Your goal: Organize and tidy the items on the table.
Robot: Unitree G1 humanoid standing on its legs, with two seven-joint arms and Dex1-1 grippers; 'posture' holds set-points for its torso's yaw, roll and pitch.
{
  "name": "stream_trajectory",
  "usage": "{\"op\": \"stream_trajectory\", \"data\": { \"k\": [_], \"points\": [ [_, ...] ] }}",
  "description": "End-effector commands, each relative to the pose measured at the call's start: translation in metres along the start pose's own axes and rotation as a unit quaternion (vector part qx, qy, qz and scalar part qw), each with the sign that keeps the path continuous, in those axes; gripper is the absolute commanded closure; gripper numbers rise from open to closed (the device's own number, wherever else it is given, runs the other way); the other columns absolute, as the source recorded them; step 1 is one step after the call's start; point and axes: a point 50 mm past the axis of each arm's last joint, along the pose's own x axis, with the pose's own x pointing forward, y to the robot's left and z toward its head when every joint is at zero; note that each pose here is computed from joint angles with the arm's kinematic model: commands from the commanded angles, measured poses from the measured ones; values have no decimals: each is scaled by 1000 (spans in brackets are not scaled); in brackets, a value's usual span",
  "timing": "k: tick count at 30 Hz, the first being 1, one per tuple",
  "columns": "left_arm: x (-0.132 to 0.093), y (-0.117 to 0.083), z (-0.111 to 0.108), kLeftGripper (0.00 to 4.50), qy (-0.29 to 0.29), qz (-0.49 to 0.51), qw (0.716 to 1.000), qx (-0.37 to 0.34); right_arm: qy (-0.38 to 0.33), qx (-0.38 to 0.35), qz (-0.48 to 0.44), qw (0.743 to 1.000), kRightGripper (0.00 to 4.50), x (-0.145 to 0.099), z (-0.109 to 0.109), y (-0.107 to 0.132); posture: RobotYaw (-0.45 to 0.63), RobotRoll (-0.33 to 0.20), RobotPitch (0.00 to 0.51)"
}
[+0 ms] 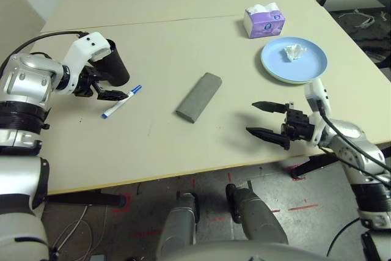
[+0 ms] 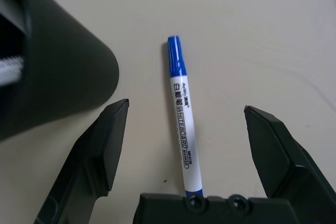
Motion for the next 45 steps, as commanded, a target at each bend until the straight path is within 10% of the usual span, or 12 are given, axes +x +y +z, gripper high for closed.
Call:
{"op": "stream_trajectory", "data": {
  "k": [1, 26, 39, 45],
  "points": [
    [9, -1, -7, 36, -19, 14, 1000, -12, 1, -1, 6, 1000, 0, 1, 1, 2, -196, 0, 192],
    [34, -11, -22, 36, -34, 25, 999, -20, 1, 5, 9, 1000, 0, 1, -1, 6, -206, 0, 199],
    [35, -13, -25, 4171, -42, 19, 999, -22, 0, 5, 12, 1000, 0, 1, 0, 6, -202, 0, 192],
    [33, -14, -26, 4226, -52, 22, 998, -16, 0, 4, 13, 1000, 0, 2, 0, 5, -197, 0, 188]
  ]
}}
